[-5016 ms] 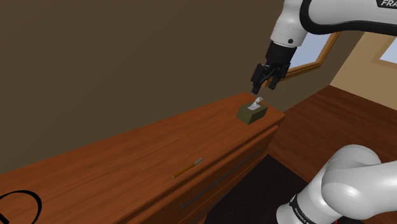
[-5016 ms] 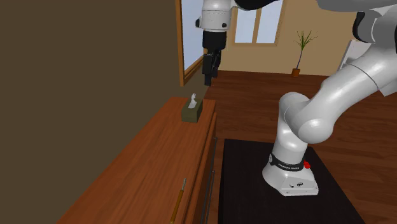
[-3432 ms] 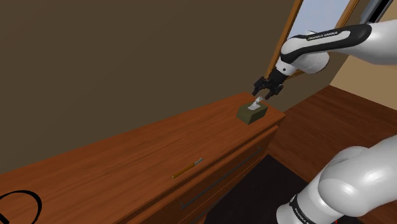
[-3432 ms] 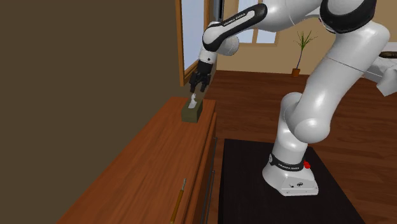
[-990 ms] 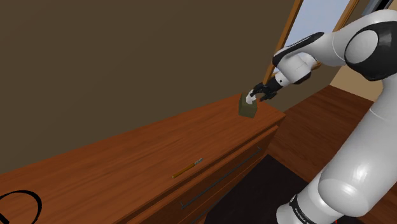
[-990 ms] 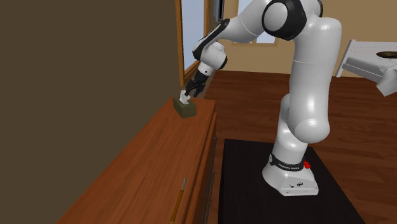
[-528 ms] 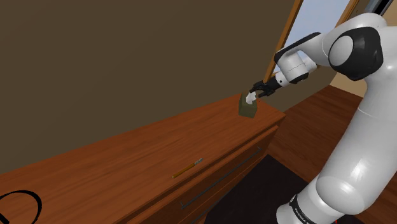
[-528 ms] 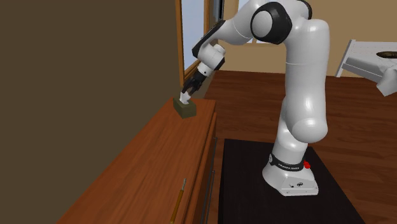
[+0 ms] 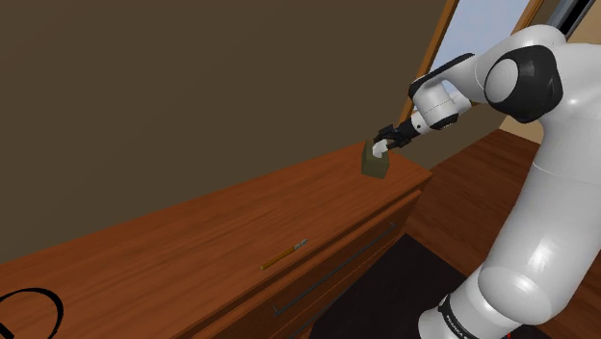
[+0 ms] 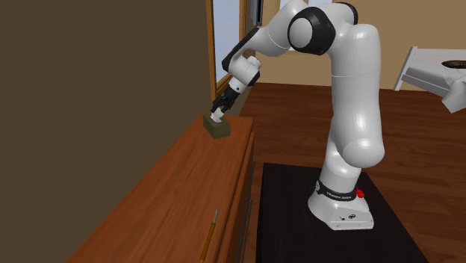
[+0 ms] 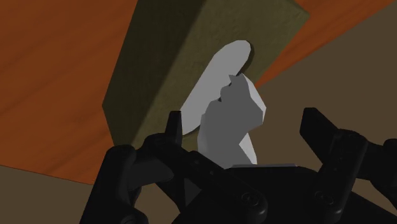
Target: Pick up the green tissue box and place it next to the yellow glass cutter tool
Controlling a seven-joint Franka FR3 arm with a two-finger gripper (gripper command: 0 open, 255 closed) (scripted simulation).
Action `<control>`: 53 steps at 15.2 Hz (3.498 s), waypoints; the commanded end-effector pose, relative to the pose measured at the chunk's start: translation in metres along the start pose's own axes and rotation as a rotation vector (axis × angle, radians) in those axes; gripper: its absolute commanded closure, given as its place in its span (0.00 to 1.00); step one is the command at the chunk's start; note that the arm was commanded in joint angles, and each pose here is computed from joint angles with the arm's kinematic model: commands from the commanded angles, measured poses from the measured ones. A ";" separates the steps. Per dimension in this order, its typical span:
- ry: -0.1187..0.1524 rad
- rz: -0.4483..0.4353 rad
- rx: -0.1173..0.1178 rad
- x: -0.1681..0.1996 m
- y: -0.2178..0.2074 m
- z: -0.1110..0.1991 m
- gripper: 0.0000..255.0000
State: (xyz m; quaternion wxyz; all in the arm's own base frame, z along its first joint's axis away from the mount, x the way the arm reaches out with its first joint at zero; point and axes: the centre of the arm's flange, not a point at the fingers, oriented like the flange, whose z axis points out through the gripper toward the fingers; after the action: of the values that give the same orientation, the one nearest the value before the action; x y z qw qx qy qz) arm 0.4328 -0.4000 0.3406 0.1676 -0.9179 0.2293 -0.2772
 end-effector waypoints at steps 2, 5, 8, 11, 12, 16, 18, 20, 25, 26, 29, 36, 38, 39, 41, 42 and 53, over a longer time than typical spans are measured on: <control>0.000 0.000 0.000 0.000 0.000 0.000 0.00; 0.000 0.000 0.000 0.000 0.000 0.000 1.00; 0.000 0.000 0.000 0.000 0.000 0.000 1.00; 0.000 0.000 0.000 0.001 0.000 0.000 1.00; 0.000 0.000 0.000 0.001 -0.001 0.000 1.00; 0.000 0.000 0.000 0.007 -0.007 -0.012 1.00; 0.000 0.000 0.000 0.011 -0.012 -0.021 1.00; 0.000 0.000 0.000 0.016 -0.016 -0.029 1.00; 0.000 0.000 0.000 0.027 -0.028 -0.050 1.00; 0.000 0.000 0.000 0.030 -0.030 -0.054 1.00; 0.000 0.000 0.000 0.036 -0.037 -0.067 1.00; 0.000 0.000 0.000 0.052 -0.053 -0.096 1.00; 0.000 0.000 0.000 0.057 -0.057 -0.104 1.00; 0.000 0.000 0.000 0.059 -0.060 -0.108 1.00; 0.000 0.000 0.000 0.064 -0.064 -0.117 1.00; 0.000 0.000 0.000 0.066 -0.067 -0.121 1.00; 0.000 0.000 0.000 0.091 -0.092 -0.167 1.00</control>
State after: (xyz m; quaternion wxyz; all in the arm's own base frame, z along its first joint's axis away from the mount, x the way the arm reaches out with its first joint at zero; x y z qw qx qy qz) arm 0.4327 -0.4002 0.5467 0.1676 -0.9178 0.2293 -0.2774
